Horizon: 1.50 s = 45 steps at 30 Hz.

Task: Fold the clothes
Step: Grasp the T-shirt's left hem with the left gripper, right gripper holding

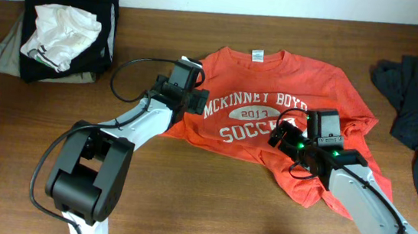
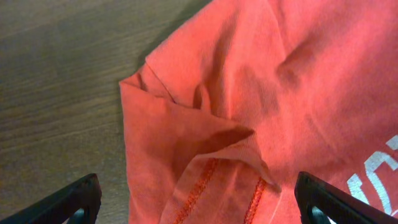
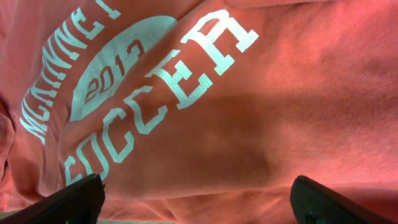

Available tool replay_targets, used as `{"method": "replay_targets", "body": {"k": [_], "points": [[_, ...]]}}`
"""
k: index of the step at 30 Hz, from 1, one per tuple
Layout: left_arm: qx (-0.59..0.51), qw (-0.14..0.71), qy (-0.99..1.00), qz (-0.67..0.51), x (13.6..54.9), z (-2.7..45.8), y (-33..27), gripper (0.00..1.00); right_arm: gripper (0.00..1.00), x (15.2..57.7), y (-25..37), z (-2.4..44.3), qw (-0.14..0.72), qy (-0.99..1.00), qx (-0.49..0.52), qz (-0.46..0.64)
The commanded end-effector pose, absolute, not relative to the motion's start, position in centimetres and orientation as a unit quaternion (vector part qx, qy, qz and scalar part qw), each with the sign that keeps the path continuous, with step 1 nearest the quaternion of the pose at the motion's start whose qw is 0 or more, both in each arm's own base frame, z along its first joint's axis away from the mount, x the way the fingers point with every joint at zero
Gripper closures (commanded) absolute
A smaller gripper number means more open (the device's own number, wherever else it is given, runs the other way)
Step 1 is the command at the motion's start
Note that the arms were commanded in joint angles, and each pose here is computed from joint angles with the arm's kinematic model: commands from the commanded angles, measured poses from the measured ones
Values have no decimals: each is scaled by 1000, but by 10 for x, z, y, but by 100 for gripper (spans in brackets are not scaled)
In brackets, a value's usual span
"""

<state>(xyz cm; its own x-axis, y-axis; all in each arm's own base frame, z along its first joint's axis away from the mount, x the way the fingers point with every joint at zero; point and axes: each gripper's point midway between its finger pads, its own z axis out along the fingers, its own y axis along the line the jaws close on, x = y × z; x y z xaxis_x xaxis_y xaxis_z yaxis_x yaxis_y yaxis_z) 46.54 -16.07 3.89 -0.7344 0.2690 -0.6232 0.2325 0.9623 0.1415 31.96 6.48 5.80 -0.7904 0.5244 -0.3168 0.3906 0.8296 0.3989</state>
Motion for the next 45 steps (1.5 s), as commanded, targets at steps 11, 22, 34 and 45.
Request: {"method": "replay_targets", "body": {"k": [11, 22, 34, 45], "points": [[157, 319, 935, -7, 461, 28, -174, 7, 1, 319, 62, 55, 212, 934, 249, 145], [156, 313, 937, -1, 464, 12, -173, 6, 1, 318, 62, 54, 210, 934, 249, 144], [148, 325, 934, 15, 469, 25, -167, 21, 1, 318, 61, 54, 211, 934, 249, 143], [143, 335, 931, 24, 474, 30, -165, 88, 1, 318, 61, 54, 211, 934, 249, 143]]}}
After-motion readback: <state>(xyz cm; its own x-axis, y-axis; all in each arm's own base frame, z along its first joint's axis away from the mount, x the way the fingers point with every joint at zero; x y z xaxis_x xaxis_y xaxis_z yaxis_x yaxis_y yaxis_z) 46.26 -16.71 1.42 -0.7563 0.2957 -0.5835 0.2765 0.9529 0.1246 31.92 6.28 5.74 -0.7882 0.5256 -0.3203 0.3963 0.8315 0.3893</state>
